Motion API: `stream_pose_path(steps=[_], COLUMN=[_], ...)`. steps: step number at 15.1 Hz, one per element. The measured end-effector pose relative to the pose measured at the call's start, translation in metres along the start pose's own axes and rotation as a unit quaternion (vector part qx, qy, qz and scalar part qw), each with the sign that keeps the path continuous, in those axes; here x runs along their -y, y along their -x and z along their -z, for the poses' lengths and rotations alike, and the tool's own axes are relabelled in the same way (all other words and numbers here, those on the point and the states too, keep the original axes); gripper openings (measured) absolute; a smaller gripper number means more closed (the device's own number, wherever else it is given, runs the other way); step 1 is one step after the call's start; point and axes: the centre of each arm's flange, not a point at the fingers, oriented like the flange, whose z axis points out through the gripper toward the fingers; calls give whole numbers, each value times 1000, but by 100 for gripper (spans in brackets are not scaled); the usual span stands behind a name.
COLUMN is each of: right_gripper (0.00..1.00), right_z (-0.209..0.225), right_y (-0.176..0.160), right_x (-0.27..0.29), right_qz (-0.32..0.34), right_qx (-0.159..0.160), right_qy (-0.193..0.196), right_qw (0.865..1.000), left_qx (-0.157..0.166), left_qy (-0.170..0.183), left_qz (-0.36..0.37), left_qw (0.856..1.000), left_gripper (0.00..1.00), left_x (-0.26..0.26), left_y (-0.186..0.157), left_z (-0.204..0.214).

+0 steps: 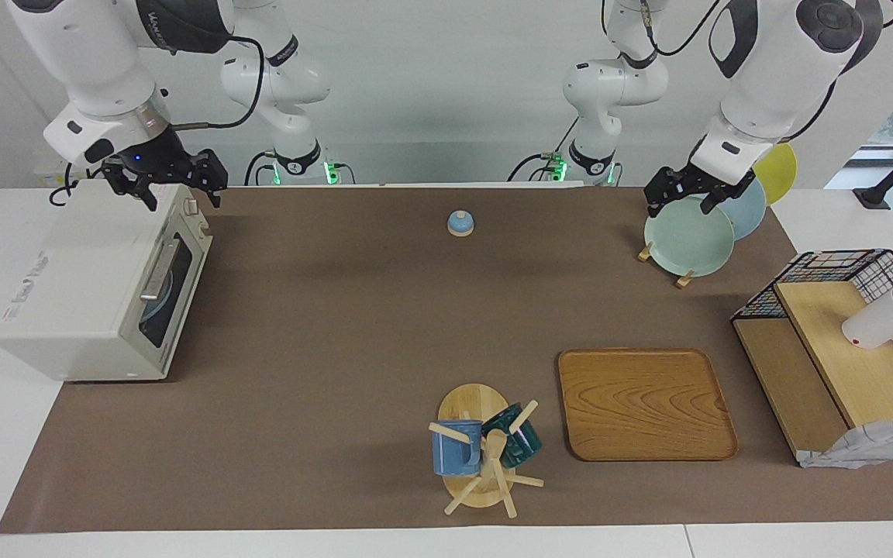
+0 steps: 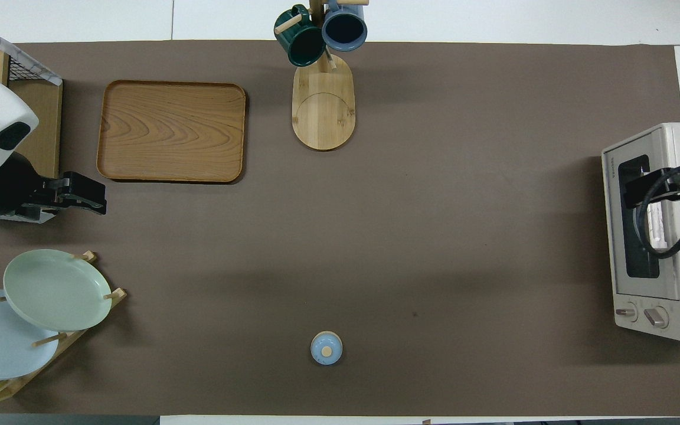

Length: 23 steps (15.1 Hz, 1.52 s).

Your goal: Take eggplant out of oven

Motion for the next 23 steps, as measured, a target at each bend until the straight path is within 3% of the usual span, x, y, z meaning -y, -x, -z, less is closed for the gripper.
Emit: stream_pose_path(steps=[22, 23], right_gripper=[100, 93], right_z=[5, 5], right_y=[0, 0], right_x=[5, 6], right_qz=[4, 6], right_qx=[-11, -10], right_qy=[-7, -7], right_qw=[1000, 1000], left_qx=[0, 0], left_qy=[0, 0], left_qz=[0, 0], left_qw=[1000, 1000], left_gripper=[100, 100], left_x=[0, 0], left_y=[0, 0], left_z=[0, 0])
